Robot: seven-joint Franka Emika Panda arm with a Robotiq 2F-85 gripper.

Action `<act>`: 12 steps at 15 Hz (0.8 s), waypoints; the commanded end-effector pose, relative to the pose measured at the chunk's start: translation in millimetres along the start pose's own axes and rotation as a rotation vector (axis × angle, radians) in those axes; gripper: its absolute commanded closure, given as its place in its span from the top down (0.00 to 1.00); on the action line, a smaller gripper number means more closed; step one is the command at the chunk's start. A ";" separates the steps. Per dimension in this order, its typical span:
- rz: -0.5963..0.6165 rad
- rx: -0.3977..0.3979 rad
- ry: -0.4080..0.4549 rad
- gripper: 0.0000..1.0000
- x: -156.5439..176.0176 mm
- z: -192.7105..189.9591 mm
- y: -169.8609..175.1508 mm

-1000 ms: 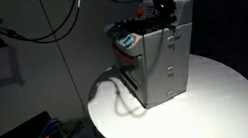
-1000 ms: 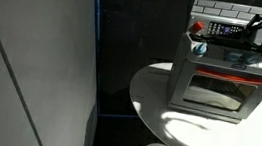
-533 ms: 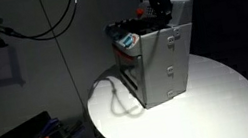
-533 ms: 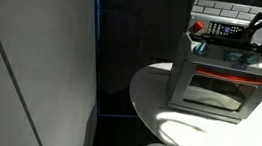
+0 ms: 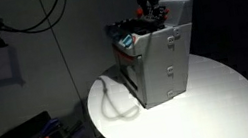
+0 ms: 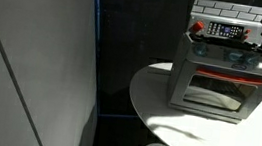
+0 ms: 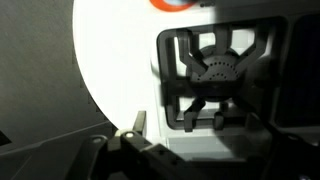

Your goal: Push the top right button on the toy stove

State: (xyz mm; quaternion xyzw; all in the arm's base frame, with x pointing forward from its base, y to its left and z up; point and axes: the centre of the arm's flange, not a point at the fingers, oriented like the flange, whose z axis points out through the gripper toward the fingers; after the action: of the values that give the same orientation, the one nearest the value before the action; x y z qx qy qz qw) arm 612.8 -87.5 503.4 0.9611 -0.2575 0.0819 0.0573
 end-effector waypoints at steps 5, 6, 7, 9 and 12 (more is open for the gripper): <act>-0.180 0.056 -0.094 1.00 -56.3 -44.1 25.6; -0.202 0.068 -0.106 1.00 -62.9 -50.3 27.6; -0.221 0.079 -0.115 1.00 -69.2 -56.8 29.6; -0.253 0.092 -0.139 1.00 -83.3 -73.3 36.2; -0.264 0.096 -0.137 1.00 -103.0 -100.7 46.3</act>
State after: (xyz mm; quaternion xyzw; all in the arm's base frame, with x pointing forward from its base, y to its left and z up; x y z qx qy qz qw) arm 521.8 -64.5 563.6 0.9900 -0.1393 0.0184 0.0135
